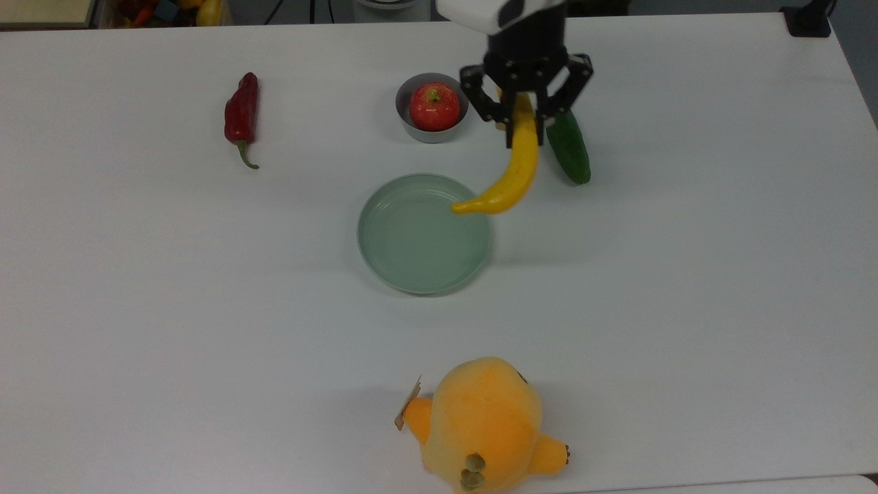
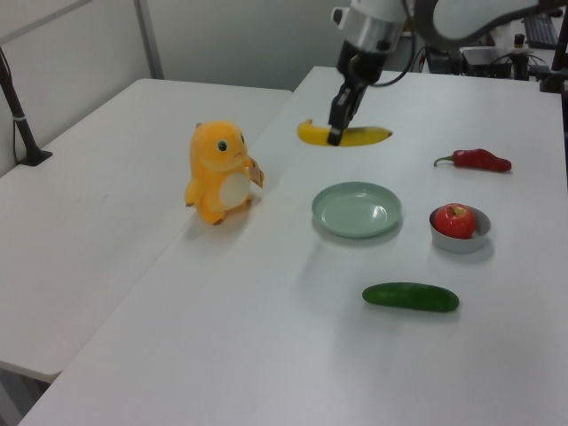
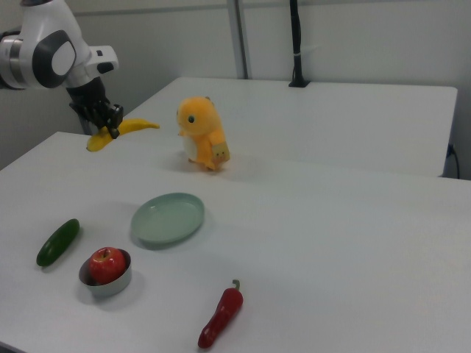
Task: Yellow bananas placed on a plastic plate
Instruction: 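Lift the banana and carry it over the green plate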
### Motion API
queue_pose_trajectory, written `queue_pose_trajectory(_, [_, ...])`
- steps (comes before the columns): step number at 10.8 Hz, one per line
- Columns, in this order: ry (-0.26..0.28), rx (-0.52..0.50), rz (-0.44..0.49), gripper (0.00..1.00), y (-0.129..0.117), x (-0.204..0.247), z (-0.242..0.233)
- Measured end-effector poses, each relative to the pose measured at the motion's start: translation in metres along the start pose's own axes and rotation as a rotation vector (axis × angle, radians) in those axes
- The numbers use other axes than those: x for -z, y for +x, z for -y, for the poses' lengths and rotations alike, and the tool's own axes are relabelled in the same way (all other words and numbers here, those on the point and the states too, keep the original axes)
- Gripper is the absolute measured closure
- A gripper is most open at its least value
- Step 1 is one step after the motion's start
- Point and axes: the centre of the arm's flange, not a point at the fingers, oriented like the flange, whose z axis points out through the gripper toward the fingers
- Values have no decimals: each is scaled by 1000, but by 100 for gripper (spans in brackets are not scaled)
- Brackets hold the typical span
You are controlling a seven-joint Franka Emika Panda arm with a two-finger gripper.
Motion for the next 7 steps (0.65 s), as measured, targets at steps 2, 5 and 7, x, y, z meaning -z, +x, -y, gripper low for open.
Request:
queue_pose_trajectory(2, [16, 92, 41, 69, -14, 8, -46])
queue_pose_trajectory(5, [39, 166, 126, 69, -35, -27, -105])
queue_pose_trajectory(7, [39, 165, 185, 69, -45, -62, -116])
